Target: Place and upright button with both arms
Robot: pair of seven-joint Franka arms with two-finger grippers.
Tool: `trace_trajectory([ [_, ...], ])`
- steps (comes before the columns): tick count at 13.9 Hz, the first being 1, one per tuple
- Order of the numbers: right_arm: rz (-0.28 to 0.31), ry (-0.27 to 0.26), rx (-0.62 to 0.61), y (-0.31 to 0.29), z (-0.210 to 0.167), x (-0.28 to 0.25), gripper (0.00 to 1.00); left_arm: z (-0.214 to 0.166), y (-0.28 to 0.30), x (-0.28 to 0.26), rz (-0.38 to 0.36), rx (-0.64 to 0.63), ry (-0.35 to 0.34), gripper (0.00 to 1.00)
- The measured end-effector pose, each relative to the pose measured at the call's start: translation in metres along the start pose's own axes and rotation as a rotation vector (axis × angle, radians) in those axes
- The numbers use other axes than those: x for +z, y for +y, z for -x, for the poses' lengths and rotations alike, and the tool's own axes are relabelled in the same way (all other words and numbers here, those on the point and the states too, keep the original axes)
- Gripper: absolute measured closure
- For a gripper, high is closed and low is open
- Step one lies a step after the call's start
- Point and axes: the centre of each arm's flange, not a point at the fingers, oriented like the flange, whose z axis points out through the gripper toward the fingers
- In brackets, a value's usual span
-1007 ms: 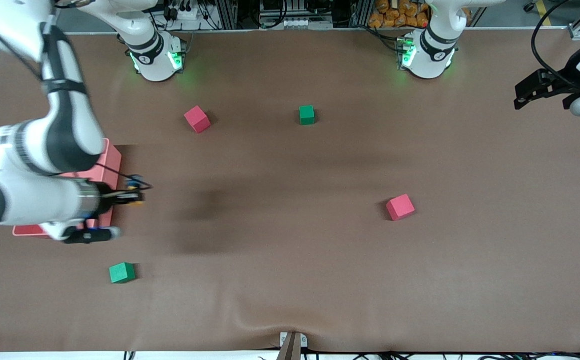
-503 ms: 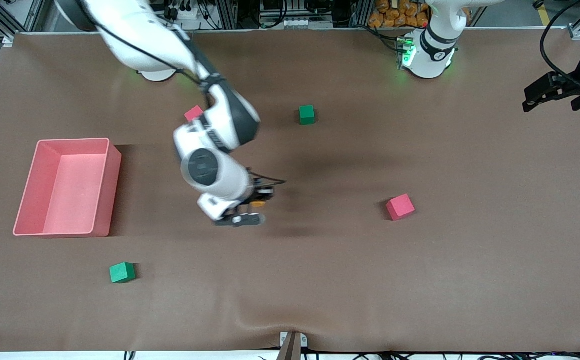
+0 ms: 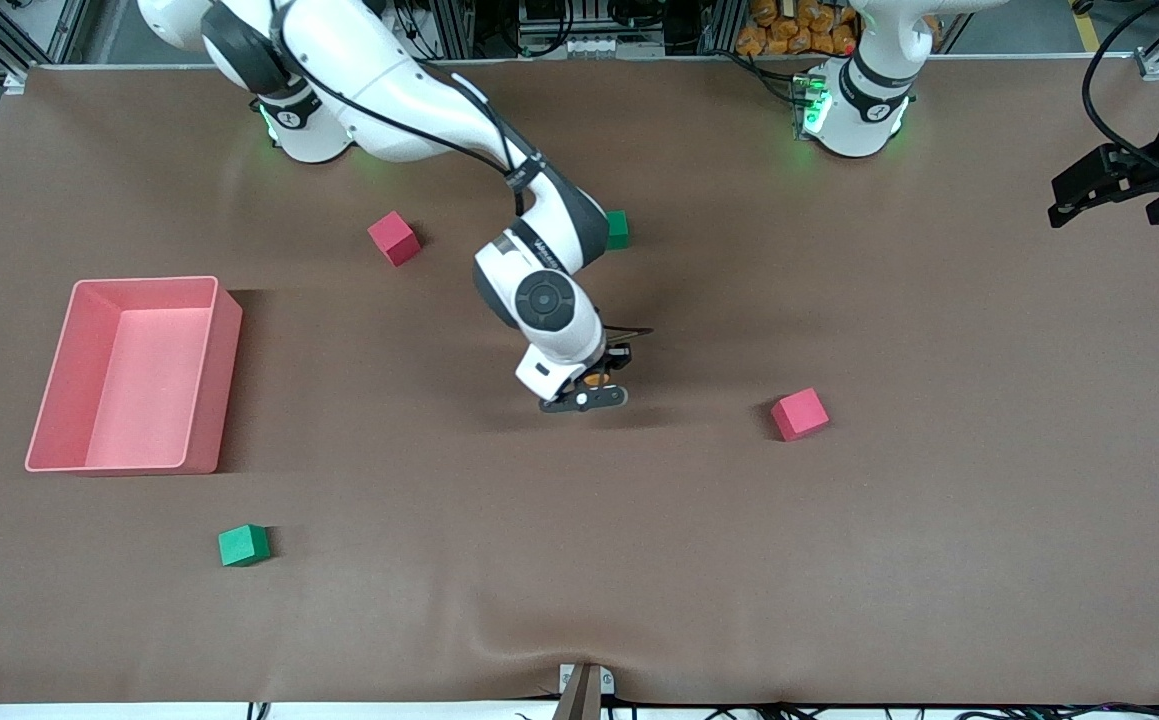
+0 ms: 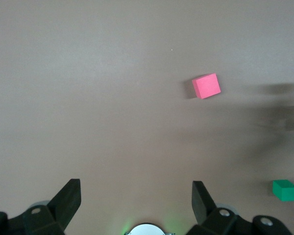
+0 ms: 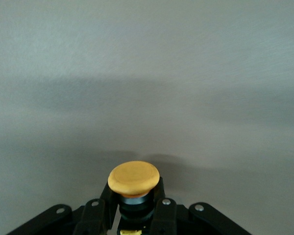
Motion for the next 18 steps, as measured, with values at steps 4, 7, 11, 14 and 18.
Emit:
trace_trajectory([
  [4, -0.01, 0.018, 0.015, -0.007, 0.003, 0.013, 0.67, -0.011, 0.002, 0.015, 0.001, 0.005, -0.019, 0.0],
  [7, -0.014, 0.022, 0.043, -0.011, 0.004, 0.011, 0.42, -0.02, 0.008, 0.028, 0.002, 0.015, -0.039, 0.0],
  [11, 0.004, 0.077, 0.038, -0.009, -0.015, -0.025, 0.01, -0.034, 0.036, 0.06, 0.001, 0.068, -0.098, 0.0],
  [14, 0.083, 0.125, 0.063, 0.022, -0.047, -0.1, 0.0, -0.048, 0.07, 0.103, -0.006, 0.124, -0.177, 0.0],
  [18, 0.106, 0.123, 0.215, 0.113, -0.089, -0.24, 0.0, -0.062, 0.126, 0.173, -0.012, 0.206, -0.302, 0.0],
])
